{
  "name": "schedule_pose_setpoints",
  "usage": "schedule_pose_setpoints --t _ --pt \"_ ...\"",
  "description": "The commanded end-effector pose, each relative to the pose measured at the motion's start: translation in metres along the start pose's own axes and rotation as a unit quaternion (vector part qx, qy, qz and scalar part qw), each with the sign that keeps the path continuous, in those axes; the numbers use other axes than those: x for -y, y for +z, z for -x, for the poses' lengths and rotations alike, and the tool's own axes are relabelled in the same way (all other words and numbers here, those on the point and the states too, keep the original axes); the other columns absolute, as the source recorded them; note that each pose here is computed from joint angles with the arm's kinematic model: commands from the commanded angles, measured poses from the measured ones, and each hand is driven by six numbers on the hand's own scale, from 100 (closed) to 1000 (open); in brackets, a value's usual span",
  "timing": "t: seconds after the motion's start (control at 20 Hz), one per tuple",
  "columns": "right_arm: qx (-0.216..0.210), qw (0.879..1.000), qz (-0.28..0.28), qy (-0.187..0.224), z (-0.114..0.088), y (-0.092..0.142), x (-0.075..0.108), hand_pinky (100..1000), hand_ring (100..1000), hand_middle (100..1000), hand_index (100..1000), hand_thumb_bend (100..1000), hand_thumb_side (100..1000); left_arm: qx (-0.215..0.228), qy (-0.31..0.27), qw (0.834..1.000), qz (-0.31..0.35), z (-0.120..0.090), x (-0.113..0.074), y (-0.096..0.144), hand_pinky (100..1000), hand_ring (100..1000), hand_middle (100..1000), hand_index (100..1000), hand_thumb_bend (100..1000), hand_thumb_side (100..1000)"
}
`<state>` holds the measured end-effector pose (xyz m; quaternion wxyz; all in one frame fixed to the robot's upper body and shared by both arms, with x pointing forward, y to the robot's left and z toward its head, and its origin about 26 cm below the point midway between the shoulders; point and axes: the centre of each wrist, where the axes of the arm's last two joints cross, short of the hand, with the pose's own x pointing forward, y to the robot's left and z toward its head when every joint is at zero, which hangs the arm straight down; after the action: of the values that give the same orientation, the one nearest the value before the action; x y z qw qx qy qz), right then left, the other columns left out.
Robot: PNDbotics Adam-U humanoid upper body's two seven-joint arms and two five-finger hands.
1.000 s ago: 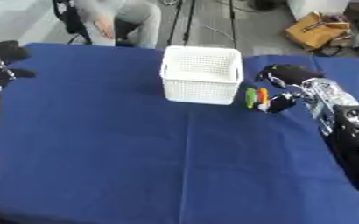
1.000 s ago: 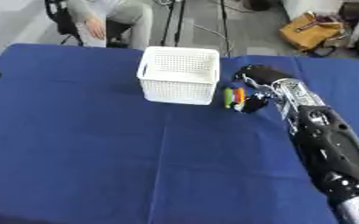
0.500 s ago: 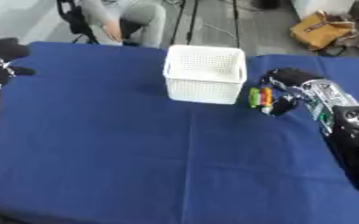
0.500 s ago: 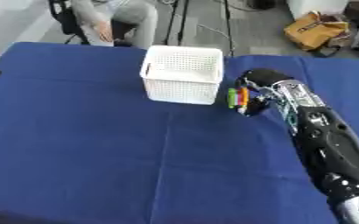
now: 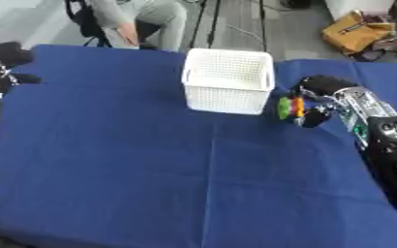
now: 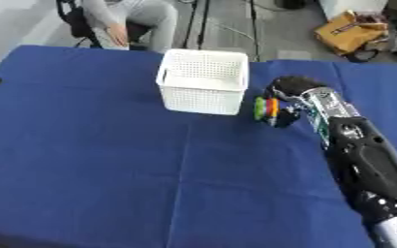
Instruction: Pick up objects on the table and place them in the box.
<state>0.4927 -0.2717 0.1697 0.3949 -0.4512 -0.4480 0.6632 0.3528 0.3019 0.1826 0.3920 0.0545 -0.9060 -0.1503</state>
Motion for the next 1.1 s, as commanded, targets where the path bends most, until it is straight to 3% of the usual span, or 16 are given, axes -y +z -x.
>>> schedule_pose_setpoints --t 0.05,0.45,0.6,1.1 --pt "-0.021 0.999 0.024 0.028 0.015 0.006 0.018 736 760 683 737 334 297 0.020 -0.006 1.000 0.004 -0.010 -0.004 -0.007 678 818 703 823 284 1000" --pt "-0.026 0.996 0.061 0.059 0.013 0.006 0.015 696 723 560 655 334 283 0.019 -0.004 1.000 0.003 -0.010 -0.004 -0.007 678 818 703 823 283 1000" --pt "-0.026 0.994 0.081 0.067 0.013 0.006 0.014 660 685 492 575 327 279 0.019 -0.004 1.000 0.003 -0.010 -0.004 -0.007 677 818 702 823 281 1000" --pt "-0.013 0.987 0.146 0.073 0.015 0.010 0.027 646 671 471 560 328 287 0.017 -0.004 1.000 0.003 -0.009 -0.004 -0.006 678 819 703 823 281 1000"
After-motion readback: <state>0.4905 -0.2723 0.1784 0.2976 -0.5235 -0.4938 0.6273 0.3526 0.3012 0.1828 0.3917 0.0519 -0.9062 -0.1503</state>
